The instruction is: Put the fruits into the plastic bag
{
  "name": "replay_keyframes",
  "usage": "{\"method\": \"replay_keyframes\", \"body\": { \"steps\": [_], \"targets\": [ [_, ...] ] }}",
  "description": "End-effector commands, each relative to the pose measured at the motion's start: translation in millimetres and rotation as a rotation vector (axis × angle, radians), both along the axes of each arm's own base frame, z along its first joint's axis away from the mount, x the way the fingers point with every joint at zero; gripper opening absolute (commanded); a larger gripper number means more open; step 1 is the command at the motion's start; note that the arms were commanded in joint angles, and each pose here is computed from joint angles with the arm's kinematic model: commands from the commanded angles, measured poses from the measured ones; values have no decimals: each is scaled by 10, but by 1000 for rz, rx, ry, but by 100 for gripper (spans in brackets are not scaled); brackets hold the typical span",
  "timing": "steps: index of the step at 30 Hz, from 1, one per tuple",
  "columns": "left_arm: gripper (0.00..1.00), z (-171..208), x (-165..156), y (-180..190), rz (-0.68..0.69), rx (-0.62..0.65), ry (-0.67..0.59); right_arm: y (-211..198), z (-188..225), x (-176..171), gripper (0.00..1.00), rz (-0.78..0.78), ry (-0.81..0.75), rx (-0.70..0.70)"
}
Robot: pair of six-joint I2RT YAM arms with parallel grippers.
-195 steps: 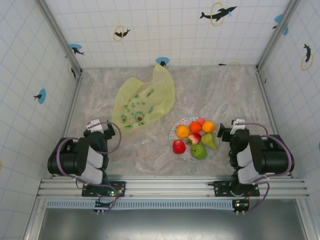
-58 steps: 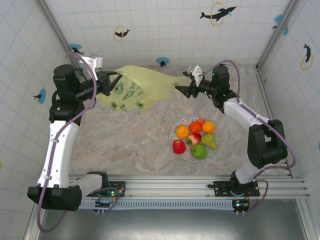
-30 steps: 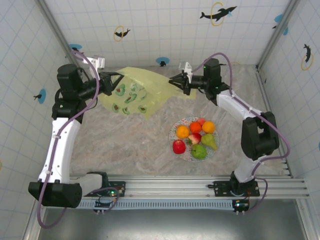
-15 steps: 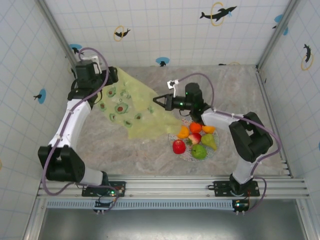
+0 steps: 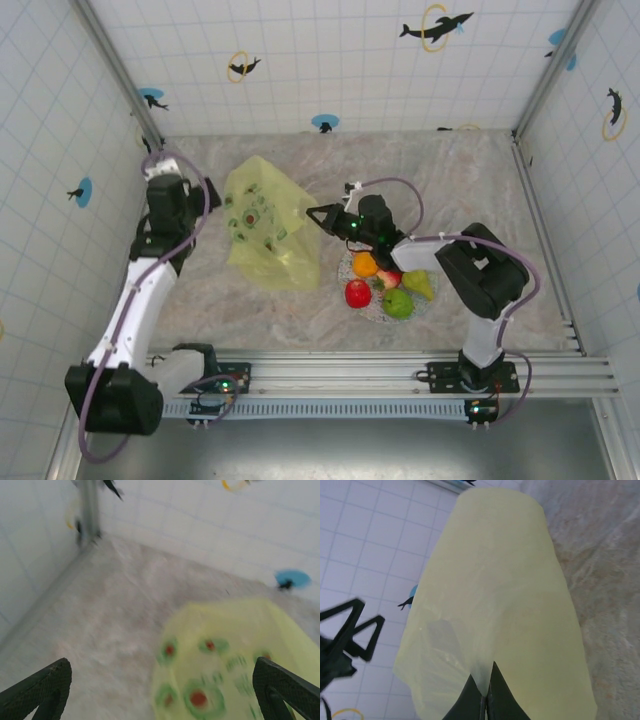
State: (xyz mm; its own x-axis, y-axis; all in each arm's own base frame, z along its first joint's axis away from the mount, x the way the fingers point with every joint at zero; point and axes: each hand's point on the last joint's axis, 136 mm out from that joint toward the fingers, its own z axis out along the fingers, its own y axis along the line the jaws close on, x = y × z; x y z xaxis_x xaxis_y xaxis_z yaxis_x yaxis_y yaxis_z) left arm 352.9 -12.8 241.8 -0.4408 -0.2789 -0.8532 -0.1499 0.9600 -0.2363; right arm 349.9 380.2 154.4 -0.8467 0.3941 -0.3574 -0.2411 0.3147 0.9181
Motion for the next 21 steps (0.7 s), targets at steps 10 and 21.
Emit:
{"method": "replay_keyframes", "body": {
  "steps": [10, 21],
  "targets": [
    [92, -897, -234, -1448, -484, -311, 266, -55, -204, 24, 0, -24, -47, -81],
    [69, -1273, -42, -1617, -502, -320, 367, -59, -220, -4, 0, -13, -63, -85]
  ]
}}
